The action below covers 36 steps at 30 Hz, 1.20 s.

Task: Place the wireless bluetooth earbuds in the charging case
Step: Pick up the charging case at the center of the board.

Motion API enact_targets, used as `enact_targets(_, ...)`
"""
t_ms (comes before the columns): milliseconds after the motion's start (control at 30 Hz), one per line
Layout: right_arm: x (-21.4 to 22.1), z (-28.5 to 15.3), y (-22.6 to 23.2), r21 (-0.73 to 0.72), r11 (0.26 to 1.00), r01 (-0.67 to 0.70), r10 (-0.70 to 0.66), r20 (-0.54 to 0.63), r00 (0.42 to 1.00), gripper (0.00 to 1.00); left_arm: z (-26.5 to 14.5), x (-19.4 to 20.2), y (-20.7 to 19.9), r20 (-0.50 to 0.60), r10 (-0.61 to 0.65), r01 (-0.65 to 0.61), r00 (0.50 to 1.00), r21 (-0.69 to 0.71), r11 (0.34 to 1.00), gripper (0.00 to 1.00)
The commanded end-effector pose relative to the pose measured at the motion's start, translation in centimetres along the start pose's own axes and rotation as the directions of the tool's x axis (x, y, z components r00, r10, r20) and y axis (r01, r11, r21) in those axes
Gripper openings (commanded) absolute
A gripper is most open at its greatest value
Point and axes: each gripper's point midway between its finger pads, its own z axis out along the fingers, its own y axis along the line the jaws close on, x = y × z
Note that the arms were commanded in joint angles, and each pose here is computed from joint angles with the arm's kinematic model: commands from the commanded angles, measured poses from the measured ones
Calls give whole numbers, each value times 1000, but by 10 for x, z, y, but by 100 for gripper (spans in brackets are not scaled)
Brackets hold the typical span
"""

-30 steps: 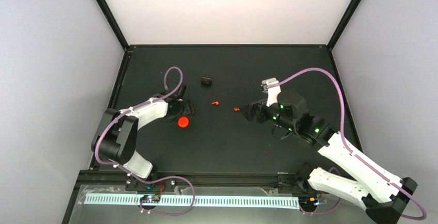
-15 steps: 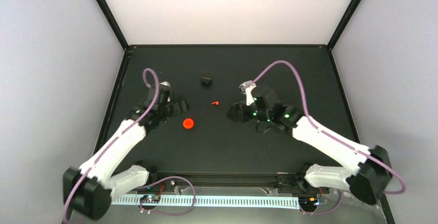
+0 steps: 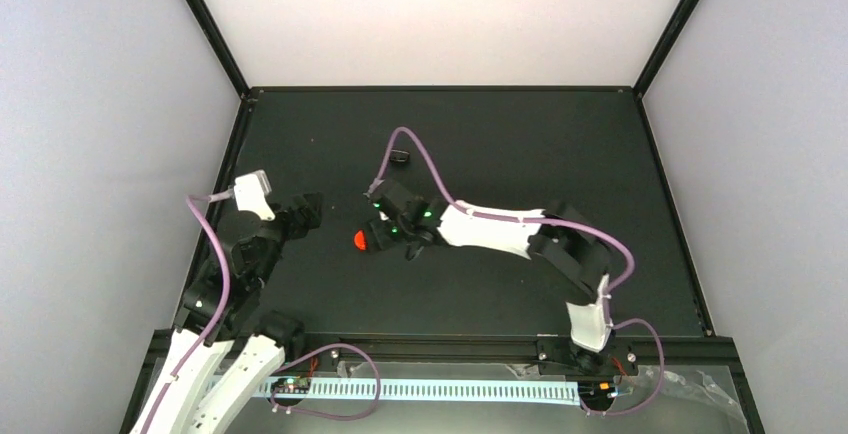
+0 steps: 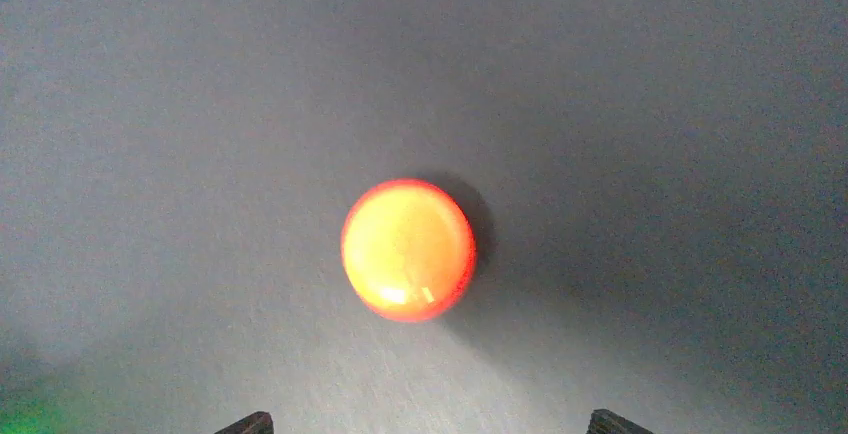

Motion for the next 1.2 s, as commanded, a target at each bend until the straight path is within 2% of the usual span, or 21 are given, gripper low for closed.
enact_targets(0, -14, 29, 7, 103, 995, 17, -18, 7, 1000, 82, -4, 9, 23, 15, 47, -45, 999, -85, 995, 99)
enact_targets(167, -8, 51, -2, 194, 981, 24, -16, -43, 999, 82, -10, 8, 31, 46, 37, -32, 998, -120, 992, 99)
enact_targets(533, -2, 84, -6, 310, 945, 108, -70, -131, 989, 81, -12, 10, 27, 62, 45, -40, 997, -85, 996, 99)
enact_targets(1000, 22, 96, -12, 350, 918, 185, -112, -218, 970, 56, -15, 10, 26, 73, 36, -31, 997, -69, 997, 99)
enact_targets(1167, 21, 84, -15, 354, 918, 178, -119, -184, 976, 48, -15, 11, 25, 71, 35, -30, 997, -60, 998, 99)
